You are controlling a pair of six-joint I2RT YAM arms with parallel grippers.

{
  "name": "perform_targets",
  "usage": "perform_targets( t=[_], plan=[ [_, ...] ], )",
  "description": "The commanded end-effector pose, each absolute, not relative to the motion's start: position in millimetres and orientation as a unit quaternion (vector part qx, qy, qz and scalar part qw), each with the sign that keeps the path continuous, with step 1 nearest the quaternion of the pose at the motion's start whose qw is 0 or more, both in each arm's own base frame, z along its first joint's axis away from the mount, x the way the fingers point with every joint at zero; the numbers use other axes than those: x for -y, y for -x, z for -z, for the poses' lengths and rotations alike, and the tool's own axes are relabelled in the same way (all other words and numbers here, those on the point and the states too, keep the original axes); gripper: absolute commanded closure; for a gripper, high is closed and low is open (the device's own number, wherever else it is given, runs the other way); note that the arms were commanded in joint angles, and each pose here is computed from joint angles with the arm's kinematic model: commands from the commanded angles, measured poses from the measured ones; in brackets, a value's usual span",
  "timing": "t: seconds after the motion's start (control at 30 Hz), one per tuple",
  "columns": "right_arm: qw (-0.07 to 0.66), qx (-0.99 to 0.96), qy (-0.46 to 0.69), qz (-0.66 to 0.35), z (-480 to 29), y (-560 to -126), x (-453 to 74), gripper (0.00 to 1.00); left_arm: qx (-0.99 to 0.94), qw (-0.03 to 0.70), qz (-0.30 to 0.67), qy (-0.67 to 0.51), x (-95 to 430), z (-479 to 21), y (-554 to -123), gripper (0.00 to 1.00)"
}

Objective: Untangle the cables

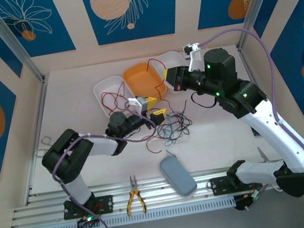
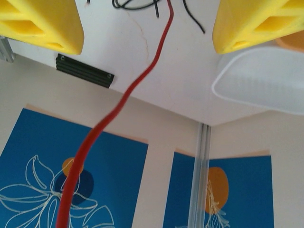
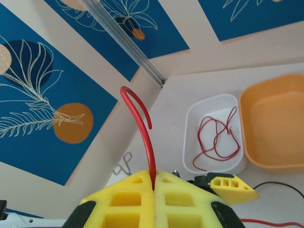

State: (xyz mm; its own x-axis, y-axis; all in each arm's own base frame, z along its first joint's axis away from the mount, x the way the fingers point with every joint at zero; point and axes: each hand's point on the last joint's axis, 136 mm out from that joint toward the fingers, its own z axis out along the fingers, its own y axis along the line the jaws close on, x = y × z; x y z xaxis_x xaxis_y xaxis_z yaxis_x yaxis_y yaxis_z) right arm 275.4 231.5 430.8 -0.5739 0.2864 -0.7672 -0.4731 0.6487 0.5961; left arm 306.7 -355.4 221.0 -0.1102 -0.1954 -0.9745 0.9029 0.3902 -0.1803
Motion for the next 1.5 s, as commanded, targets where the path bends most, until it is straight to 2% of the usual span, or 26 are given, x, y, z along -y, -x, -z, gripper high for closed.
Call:
perform_targets(
  t=[0.0,0.3,0.43,0.57,0.8,1.0,1.13,1.47],
  plan=[
    [0.490,-0.753,0.064,-0.435,-463.0,-266.7,-226.0,1.00,-0.544,0.621,0.475,-0.303,364.1,-248.4,-305.4,0.28],
    [0.482,-0.742,0.072,-0.461,-471.1,-261.2,-232.6,1.00,-0.563,0.634,0.450,-0.279,377.0,-252.2,-333.2,0.29],
    [0.484,-0.745,0.066,-0.455,-469.1,-259.1,-227.6,1.00,-0.567,0.657,0.428,-0.252,365.1,-256.6,-340.0,0.36],
    [0.493,-0.746,0.057,-0.445,-467.0,-259.2,-220.7,1.00,-0.541,0.651,0.447,-0.290,364.1,-263.9,-316.0,0.35],
    [0.488,-0.757,0.050,-0.431,-453.6,-266.3,-220.1,1.00,-0.498,0.607,0.506,-0.357,348.1,-264.0,-246.2,0.27],
    [0.481,-0.759,0.055,-0.436,-452.0,-267.5,-225.2,1.00,-0.523,0.600,0.490,-0.355,326.9,-263.9,-229.3,0.27],
    [0.475,-0.759,0.058,-0.441,-451.5,-268.6,-228.7,1.00,-0.500,0.605,0.486,-0.385,321.8,-286.1,-212.5,0.26],
    [0.459,-0.754,0.078,-0.464,-455.9,-261.9,-242.8,1.00,-0.613,0.650,0.329,-0.306,297.3,-299.4,-276.9,0.22]
  ],
)
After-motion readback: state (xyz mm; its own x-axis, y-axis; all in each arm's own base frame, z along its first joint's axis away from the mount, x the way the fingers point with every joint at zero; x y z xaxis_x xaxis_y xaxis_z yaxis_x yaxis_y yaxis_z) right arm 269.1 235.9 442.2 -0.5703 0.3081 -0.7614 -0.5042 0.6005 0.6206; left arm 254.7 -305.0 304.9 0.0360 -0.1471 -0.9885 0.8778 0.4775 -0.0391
